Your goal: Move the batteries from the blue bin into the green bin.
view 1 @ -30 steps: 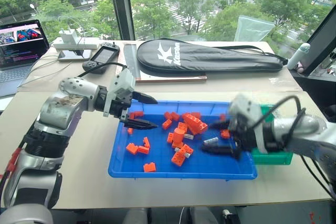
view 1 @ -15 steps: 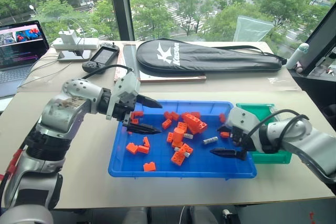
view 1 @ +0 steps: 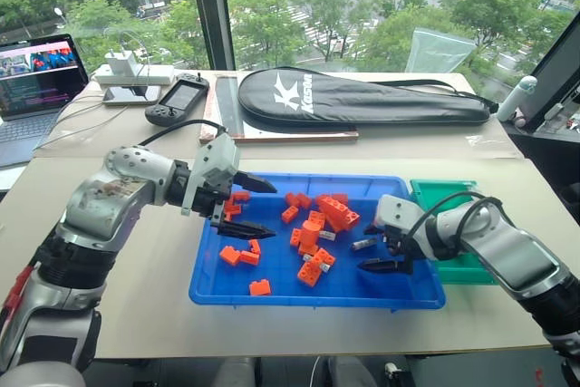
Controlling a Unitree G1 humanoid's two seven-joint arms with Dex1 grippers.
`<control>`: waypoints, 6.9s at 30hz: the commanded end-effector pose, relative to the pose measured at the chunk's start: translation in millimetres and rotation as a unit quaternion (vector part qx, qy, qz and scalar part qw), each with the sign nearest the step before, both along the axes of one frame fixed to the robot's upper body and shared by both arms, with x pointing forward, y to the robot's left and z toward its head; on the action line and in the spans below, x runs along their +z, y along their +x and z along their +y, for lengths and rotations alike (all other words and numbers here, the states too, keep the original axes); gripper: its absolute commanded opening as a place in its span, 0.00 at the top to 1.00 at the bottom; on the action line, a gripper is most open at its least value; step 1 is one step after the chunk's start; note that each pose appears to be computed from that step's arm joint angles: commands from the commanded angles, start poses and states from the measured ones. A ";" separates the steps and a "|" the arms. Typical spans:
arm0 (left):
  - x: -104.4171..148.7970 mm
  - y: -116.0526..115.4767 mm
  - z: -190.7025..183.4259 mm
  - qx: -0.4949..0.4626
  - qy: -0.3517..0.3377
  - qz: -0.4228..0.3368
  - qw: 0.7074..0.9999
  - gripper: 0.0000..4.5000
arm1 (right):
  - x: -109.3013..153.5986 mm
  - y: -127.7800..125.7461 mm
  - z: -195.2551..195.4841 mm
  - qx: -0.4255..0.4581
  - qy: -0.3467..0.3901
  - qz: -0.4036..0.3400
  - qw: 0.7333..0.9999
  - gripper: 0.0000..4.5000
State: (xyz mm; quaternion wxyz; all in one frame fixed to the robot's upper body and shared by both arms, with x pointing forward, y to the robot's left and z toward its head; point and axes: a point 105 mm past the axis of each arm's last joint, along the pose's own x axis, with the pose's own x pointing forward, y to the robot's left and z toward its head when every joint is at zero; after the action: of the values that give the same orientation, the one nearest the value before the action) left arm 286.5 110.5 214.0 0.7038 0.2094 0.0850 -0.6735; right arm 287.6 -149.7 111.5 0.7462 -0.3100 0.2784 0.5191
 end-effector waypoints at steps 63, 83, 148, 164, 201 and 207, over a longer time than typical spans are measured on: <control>38.4 -8.4 45.8 0.058 -0.071 0.009 0.996 0.00 | 63.9 -0.7 58.3 -0.021 0.084 -0.066 0.994 0.01; 35.9 -10.9 43.0 0.038 -0.069 0.015 0.997 0.00 | 22.4 -22.2 72.1 -0.023 0.090 0.035 0.995 0.01; 32.4 17.7 39.9 0.070 -0.079 -0.022 0.994 0.00 | 45.3 -21.2 80.5 0.265 -0.037 -0.132 0.954 0.01; 28.6 8.4 47.4 0.093 -0.074 -0.026 0.993 0.00 | 33.8 -18.2 71.5 0.205 0.001 0.009 0.979 0.01; 29.7 12.7 43.5 0.085 -0.060 -0.030 0.994 0.00 | 10.0 0.4 60.4 0.082 -0.004 -0.026 0.996 0.73; 29.1 13.6 40.9 0.081 -0.063 -0.030 0.994 0.00 | 39.2 -2.6 43.8 0.091 -0.017 -0.043 0.995 0.73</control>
State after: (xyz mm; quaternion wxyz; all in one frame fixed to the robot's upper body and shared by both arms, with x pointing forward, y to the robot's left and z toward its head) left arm 301.9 154.9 233.2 0.7752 0.1614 0.0562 -0.6081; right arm 287.0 -105.5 130.1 0.7011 -0.3558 0.2535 0.5636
